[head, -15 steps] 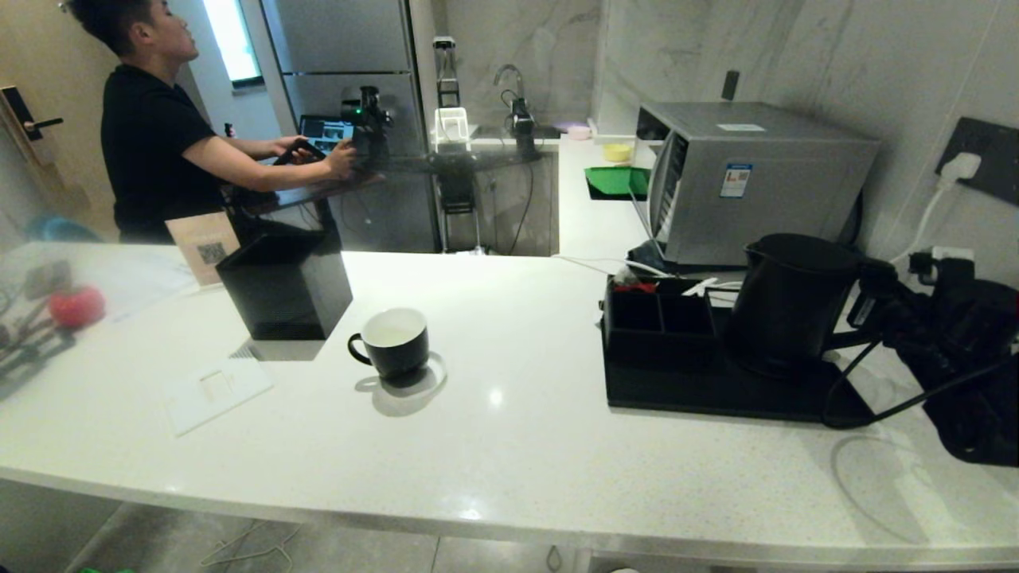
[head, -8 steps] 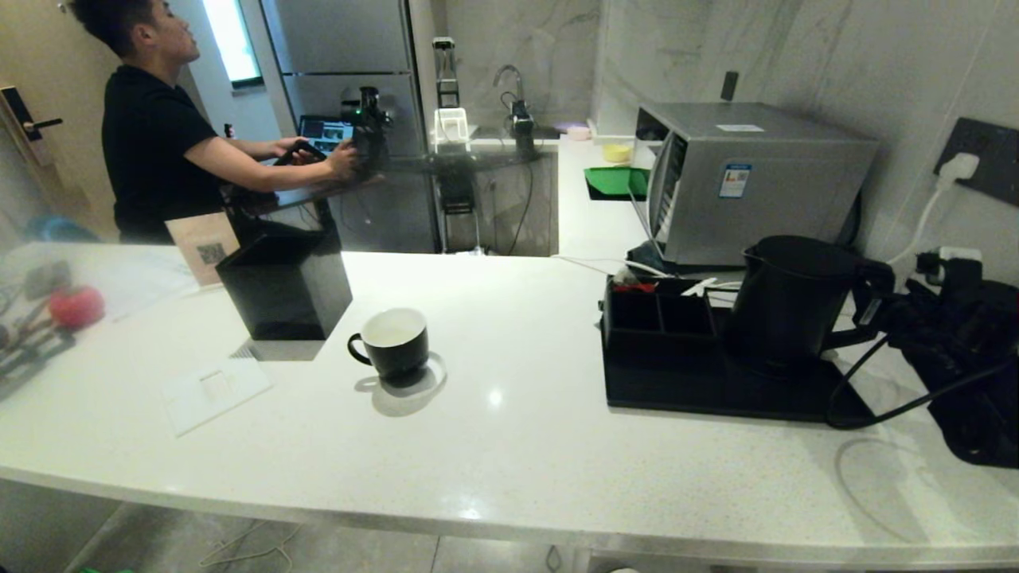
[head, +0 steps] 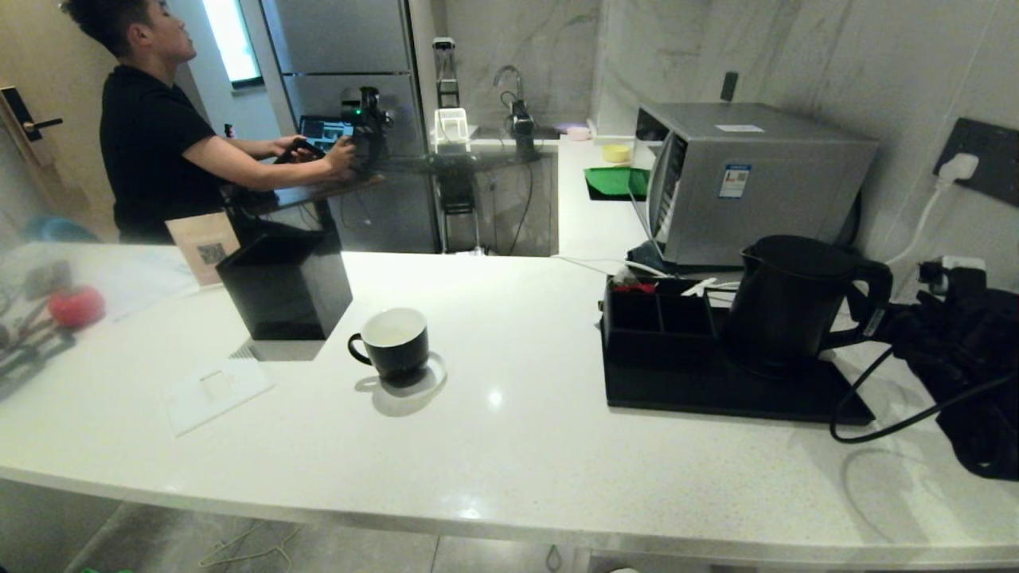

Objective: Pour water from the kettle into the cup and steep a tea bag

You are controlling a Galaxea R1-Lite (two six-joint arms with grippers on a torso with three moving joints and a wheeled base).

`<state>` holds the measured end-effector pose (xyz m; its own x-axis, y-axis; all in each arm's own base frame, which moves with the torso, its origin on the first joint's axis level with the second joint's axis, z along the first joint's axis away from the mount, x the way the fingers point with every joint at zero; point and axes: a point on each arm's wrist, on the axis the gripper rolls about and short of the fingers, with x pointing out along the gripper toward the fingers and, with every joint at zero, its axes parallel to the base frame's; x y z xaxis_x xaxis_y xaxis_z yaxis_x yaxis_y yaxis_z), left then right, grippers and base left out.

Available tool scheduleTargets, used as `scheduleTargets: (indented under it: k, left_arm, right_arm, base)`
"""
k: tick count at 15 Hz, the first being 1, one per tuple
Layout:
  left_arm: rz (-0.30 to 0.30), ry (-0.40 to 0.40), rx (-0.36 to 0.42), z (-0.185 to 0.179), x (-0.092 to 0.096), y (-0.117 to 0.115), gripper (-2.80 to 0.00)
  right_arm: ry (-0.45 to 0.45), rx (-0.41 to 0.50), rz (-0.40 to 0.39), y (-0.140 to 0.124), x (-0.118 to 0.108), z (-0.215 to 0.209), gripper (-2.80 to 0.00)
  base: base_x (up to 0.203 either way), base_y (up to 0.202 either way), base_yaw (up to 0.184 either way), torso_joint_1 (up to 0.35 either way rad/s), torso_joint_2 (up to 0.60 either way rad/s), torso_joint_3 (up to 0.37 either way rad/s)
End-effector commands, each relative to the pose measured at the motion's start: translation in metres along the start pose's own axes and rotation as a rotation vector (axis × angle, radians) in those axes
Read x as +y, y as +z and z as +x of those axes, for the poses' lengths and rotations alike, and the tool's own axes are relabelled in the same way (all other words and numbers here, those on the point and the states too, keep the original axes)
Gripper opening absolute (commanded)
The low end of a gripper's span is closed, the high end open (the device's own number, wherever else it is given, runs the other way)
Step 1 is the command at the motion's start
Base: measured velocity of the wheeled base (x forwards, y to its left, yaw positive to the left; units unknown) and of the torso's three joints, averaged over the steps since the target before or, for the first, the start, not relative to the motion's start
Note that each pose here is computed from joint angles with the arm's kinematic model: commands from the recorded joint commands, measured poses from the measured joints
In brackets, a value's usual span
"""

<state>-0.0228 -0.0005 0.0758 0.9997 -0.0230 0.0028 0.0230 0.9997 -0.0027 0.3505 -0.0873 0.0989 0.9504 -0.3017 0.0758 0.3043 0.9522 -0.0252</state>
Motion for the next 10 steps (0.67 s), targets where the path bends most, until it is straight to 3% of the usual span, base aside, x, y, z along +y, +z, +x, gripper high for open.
scheduleTargets:
  k: [1,10]
  left_arm:
    - [0.0,0.0,0.0,0.0,0.0,0.0,-2.8]
    - [0.0,0.0,0.0,0.0,0.0,0.0,-2.8]
  right_arm:
    - [-0.003,-0.006,-0.004,0.004,-0.001,-0.005,0.0]
    - [-0.044,0.048,-0.031,0.015,-0.019,-0.049,0.0]
  base:
    - [0.0,0.0,0.0,0.0,0.0,0.0]
    - [0.0,0.0,0.0,0.0,0.0,0.0]
